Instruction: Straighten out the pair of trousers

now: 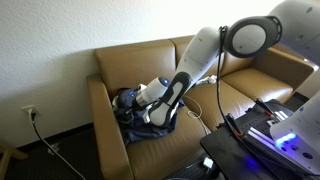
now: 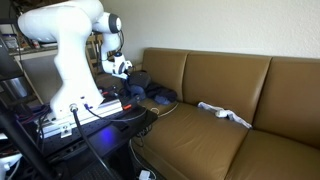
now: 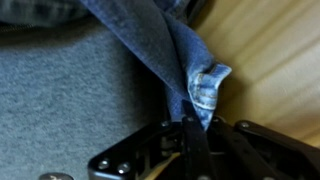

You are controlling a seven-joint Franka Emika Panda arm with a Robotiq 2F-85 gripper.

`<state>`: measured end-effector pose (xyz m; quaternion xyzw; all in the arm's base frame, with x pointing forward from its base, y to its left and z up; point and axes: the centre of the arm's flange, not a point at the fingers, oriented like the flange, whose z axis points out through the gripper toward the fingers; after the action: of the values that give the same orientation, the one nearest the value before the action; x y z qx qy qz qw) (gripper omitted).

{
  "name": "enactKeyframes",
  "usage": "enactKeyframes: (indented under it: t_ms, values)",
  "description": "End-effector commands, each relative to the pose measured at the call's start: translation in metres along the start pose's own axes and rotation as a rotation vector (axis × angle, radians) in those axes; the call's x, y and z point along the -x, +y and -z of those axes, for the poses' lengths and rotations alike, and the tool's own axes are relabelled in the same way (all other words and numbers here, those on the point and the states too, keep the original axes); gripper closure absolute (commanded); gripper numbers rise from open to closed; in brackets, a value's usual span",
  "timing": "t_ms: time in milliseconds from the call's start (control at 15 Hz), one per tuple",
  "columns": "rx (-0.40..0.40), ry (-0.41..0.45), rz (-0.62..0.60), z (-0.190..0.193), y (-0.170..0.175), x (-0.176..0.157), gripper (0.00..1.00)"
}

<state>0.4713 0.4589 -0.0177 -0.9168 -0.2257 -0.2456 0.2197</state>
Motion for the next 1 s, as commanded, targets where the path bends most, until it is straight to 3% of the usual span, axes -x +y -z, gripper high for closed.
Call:
enactKeyframes:
  t_ms: [0, 400, 933]
  values:
    - [-0.075, 0.132, -0.120, 0.084, 0.015, -0.034, 0.99]
    - [-0.082, 0.375, -0.339, 0.172, 0.081, -0.148, 0.99]
    - [0.042, 0.701, -0.604, 0.313, 0.218, -0.252, 0.99]
